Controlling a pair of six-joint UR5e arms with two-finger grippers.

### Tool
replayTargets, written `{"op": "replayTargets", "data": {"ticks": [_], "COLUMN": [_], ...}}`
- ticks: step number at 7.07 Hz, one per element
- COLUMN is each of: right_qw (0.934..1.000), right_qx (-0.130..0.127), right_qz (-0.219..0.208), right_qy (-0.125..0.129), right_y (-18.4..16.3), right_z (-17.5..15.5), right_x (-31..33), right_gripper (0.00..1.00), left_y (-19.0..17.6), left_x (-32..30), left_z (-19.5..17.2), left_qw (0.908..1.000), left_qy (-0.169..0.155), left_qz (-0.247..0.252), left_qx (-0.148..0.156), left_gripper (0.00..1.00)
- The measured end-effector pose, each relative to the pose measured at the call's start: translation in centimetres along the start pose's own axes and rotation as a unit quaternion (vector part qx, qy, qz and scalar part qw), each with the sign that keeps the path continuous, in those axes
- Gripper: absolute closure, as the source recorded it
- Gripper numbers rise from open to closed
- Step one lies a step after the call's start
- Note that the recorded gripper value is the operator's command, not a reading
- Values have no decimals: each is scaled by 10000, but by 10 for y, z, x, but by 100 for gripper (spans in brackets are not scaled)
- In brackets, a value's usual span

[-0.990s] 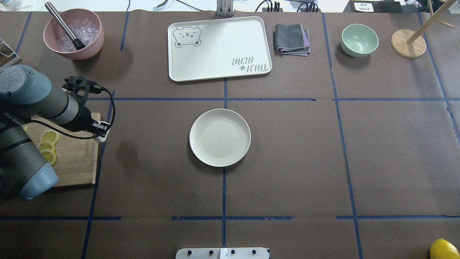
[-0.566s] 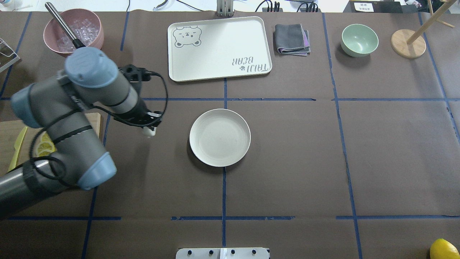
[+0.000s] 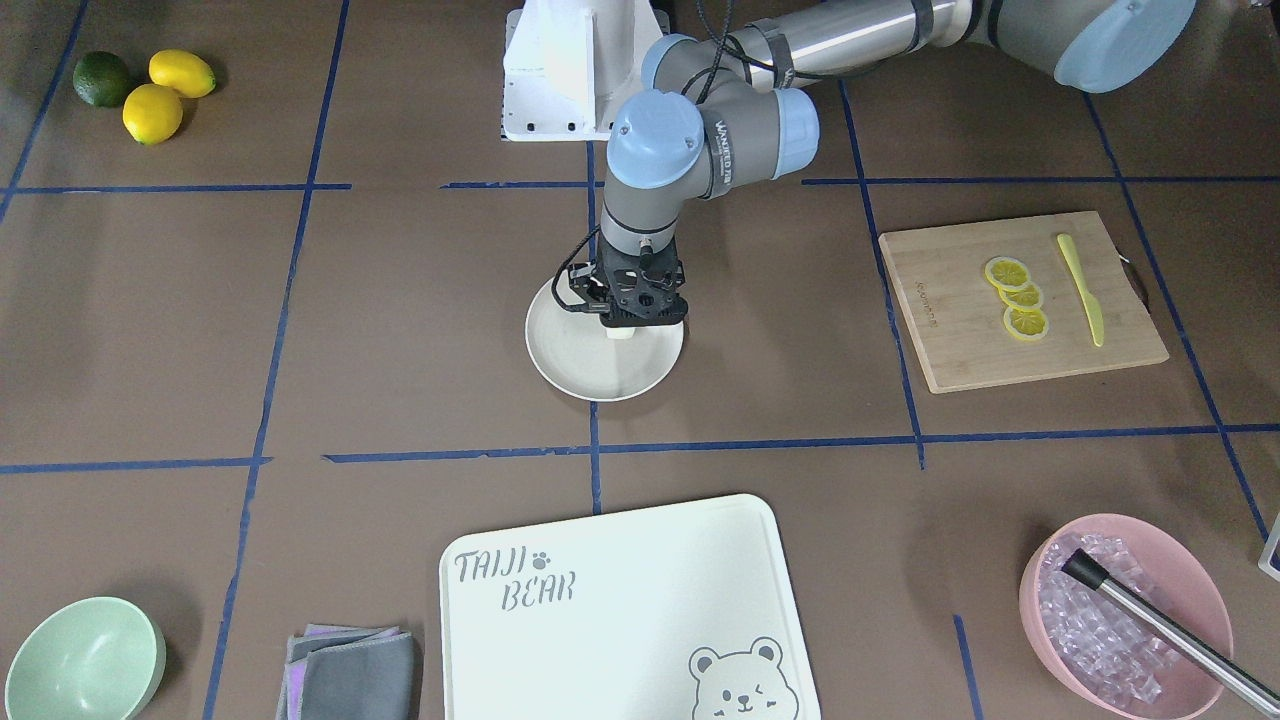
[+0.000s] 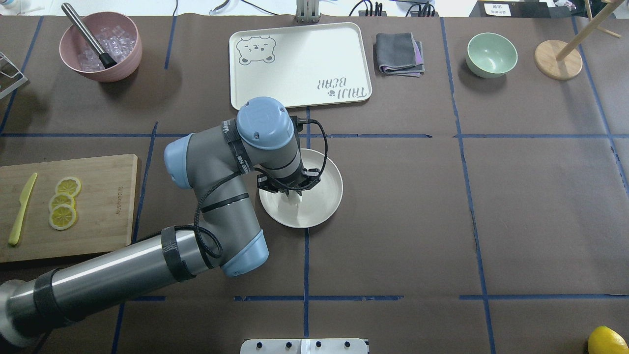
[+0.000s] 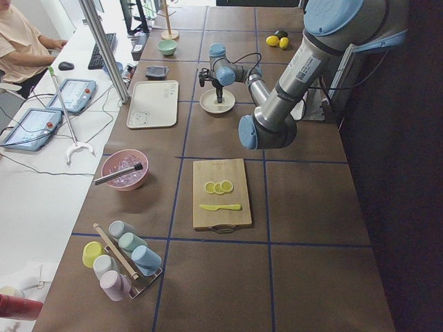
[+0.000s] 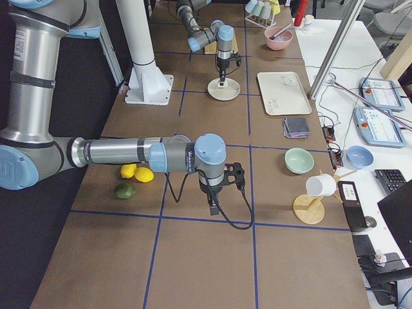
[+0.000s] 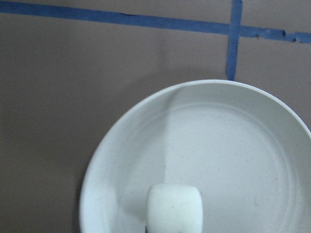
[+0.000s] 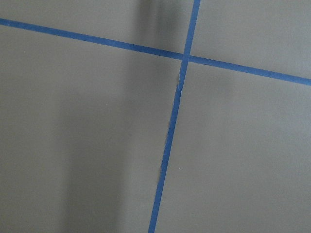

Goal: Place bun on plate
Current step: 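Carry the bun with the left gripper over the white plate, then lower the bun onto the plate and open the left gripper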

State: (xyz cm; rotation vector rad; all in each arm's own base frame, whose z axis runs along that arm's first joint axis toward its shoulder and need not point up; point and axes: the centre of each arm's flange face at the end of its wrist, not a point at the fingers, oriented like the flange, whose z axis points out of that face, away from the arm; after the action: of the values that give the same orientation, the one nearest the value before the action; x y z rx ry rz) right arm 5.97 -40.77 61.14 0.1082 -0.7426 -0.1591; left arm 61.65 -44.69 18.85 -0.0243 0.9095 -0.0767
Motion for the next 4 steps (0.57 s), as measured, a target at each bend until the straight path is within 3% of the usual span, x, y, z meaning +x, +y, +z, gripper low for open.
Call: {"op": "replayTargets", "data": {"ticks": [1,2,4], "right_qw": [10000,10000,10000], "right_qx": [1,1,0], "right_qz": [2,3,2], "right_qy": [0,0,0], "right_y": [0,0,0], "right_z": [0,0,0], "right_x": [0,0,0], "right_gripper": [0,0,0], "left_y": [6,11,12], "left_x": [9,14,16], "left_z": [8,11,8], "left_qw": [10000,9999,9999], "left_qy": [78,123,155], "left_qz": [19,49,69], "left_qx": [24,21,34], "left_gripper": [12,0,0]}}
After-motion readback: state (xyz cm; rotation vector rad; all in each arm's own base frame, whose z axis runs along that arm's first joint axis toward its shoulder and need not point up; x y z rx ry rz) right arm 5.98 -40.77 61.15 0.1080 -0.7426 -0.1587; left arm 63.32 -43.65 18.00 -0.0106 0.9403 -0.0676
